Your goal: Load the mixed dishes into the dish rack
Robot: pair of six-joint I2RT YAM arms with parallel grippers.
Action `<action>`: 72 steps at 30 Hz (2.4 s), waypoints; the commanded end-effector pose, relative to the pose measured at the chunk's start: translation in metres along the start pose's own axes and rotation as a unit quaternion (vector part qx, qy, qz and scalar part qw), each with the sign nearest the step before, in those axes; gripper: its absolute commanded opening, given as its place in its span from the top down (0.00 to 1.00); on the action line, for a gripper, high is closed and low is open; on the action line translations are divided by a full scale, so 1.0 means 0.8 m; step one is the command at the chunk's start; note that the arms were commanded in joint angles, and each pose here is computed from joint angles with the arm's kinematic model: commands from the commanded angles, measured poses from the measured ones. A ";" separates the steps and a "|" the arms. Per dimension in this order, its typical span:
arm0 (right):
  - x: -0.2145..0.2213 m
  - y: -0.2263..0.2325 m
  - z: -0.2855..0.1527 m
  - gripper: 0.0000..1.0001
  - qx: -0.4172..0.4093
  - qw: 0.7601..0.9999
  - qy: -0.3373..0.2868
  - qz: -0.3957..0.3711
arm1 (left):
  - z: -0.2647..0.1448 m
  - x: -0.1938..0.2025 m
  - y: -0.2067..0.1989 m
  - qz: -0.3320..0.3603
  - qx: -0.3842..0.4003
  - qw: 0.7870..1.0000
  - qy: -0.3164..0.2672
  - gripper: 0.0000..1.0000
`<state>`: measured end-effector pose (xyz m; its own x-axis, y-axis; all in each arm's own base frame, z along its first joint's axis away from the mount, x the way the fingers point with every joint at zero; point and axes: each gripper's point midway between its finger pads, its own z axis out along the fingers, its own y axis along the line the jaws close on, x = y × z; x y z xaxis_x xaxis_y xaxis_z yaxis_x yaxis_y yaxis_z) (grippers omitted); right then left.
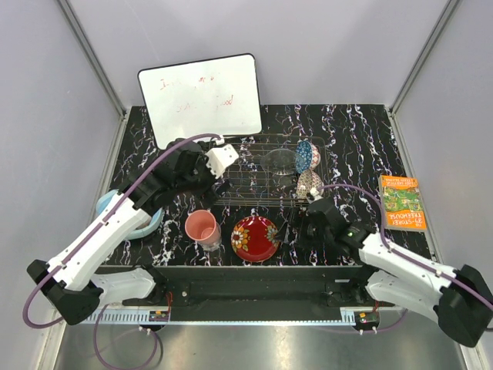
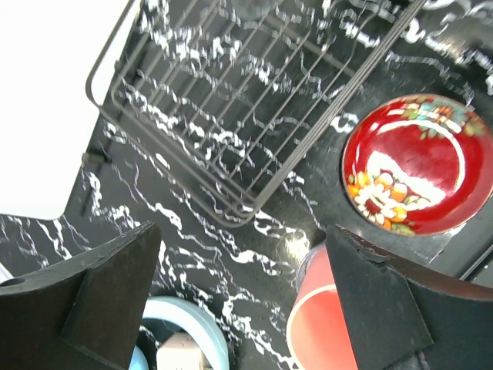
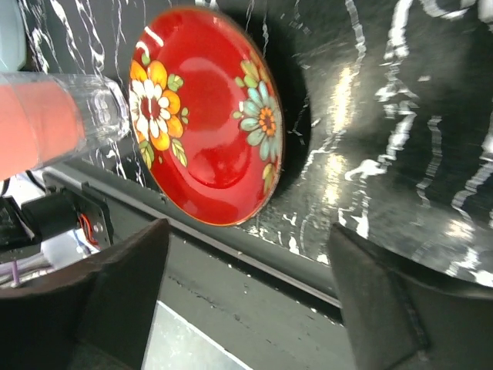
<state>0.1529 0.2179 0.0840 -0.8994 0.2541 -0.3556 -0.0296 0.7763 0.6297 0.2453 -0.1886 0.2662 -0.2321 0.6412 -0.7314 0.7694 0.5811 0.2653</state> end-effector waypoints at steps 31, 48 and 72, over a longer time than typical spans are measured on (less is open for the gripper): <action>0.033 0.017 0.087 0.72 -0.012 0.998 0.066 0.014 | -0.003 0.021 0.051 -0.031 -0.046 0.998 0.003 0.06; 0.024 0.027 0.039 1.00 -0.012 0.999 0.031 -0.032 | -0.009 0.014 0.059 -0.032 -0.057 0.998 0.001 0.06; -0.079 0.085 -0.046 1.00 -0.037 0.978 -0.143 -0.150 | -0.006 0.008 0.061 -0.067 -0.052 0.996 -0.009 0.05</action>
<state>0.1715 0.2277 0.1190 -0.7970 0.1370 -0.5883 -0.2361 0.8258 0.5122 0.2761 -0.1468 0.2664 -0.3393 0.5964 -0.7275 0.6724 0.6946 0.2559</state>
